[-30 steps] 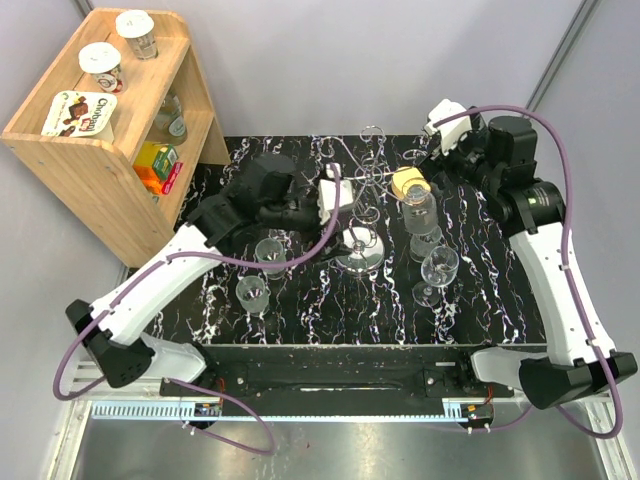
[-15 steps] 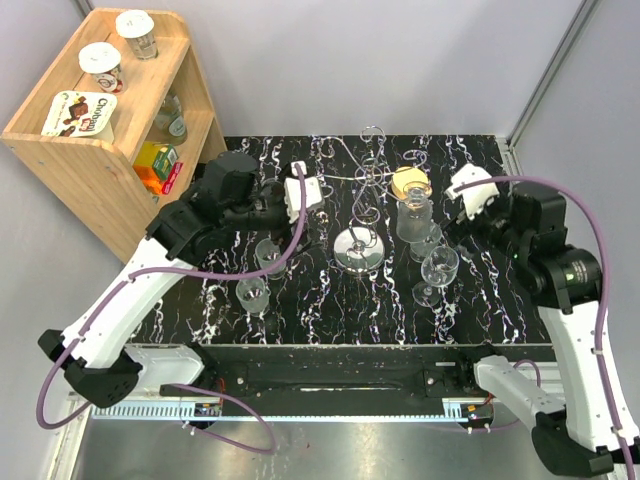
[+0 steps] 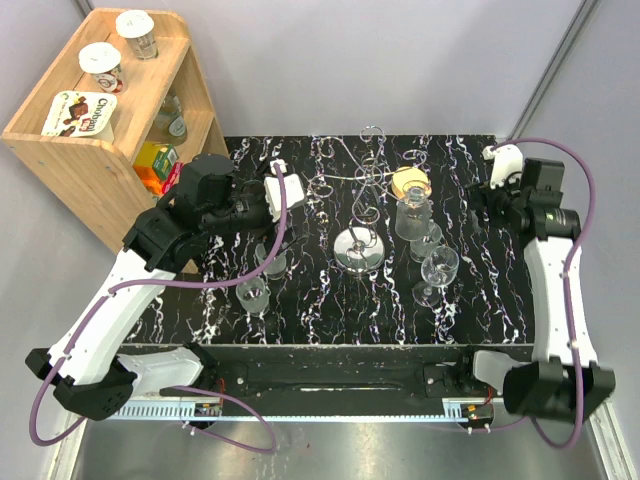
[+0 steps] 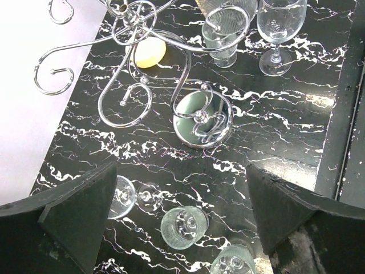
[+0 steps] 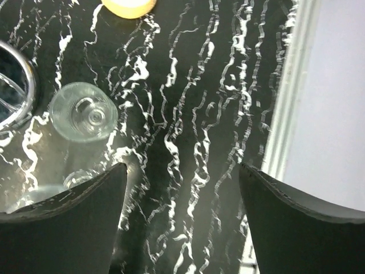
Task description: Place the wine glass upside down on the wine glass rack
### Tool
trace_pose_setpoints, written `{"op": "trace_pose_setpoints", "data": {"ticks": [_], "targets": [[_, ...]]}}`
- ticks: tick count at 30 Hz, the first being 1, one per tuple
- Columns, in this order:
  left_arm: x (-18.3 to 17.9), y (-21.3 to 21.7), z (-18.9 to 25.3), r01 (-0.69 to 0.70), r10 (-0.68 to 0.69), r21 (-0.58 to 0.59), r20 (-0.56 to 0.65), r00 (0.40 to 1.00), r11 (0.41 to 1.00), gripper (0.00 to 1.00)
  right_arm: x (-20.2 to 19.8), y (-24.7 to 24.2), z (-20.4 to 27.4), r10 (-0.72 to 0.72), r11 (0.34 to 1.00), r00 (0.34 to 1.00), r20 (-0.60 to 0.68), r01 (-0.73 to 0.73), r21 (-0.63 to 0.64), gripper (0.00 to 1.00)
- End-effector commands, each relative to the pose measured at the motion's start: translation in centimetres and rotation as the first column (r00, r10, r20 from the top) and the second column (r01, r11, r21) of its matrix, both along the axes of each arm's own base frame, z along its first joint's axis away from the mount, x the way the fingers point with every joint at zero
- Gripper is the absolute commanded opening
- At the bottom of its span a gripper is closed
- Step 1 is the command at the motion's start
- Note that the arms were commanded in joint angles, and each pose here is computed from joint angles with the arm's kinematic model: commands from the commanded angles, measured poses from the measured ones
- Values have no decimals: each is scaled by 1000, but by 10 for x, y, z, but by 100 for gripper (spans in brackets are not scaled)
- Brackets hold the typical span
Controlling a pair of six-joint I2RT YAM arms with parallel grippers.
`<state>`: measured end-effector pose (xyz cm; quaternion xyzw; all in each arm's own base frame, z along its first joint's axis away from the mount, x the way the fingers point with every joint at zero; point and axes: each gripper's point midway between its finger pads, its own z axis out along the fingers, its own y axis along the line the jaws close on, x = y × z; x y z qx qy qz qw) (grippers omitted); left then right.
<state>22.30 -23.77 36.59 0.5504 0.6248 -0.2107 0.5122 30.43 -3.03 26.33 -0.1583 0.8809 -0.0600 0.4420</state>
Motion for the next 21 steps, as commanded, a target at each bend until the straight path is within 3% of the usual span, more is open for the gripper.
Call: {"op": "trace_pose_setpoints", "data": {"ticks": [1,11,21], "targets": [[3,9,28,-38,42,-43,86,995,998,99,43,23,-18,69,978,998,-13,-65,196,84],[12,16,29,-88,91,-33,107,990,996,99,76,44,-76,125,926,981,-147,-62,373,76],[19,17,27,-113,117,-35,109,987,993,99,69,62,-118,164,931,957,-239,-70,357,73]]}}
